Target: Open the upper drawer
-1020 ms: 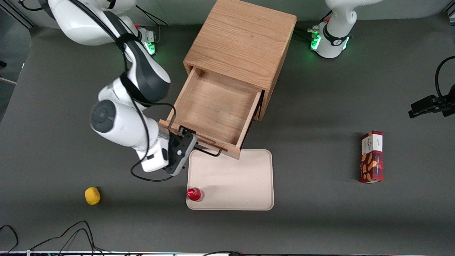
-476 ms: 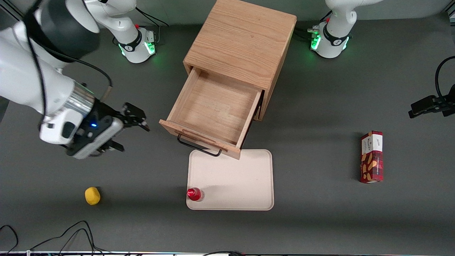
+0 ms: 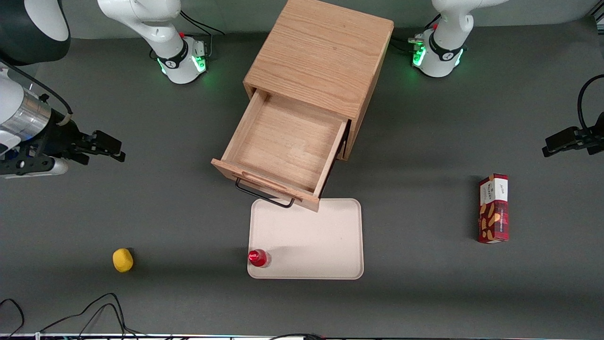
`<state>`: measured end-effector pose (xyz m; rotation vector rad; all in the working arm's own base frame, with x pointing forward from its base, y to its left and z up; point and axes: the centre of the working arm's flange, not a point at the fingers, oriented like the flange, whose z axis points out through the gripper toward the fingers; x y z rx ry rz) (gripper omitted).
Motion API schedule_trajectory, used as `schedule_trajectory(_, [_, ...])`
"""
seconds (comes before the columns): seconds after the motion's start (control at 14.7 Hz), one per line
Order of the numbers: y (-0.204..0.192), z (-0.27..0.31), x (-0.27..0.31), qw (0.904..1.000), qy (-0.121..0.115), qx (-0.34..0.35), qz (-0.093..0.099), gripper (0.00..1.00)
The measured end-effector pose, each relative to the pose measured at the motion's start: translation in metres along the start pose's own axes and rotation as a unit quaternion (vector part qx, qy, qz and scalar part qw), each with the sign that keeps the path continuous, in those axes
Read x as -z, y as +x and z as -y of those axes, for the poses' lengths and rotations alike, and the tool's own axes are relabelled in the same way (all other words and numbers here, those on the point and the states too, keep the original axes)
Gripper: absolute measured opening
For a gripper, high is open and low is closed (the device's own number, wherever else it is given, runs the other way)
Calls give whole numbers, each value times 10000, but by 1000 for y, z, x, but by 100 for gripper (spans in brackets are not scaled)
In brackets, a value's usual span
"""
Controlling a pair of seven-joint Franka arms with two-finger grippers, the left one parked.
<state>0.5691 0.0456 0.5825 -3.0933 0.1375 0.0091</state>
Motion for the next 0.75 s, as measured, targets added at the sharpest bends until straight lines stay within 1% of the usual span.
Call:
schedule_trajectory(0.14, [-3, -11, -2, 9997, -72, -224, 44, 100])
schedule_trajectory(0.41, [-10, -6, -3, 9994, -233, -187, 184, 100])
schedule_trajectory(0.75, [-14, -1, 1, 9994, -263, -151, 168, 100])
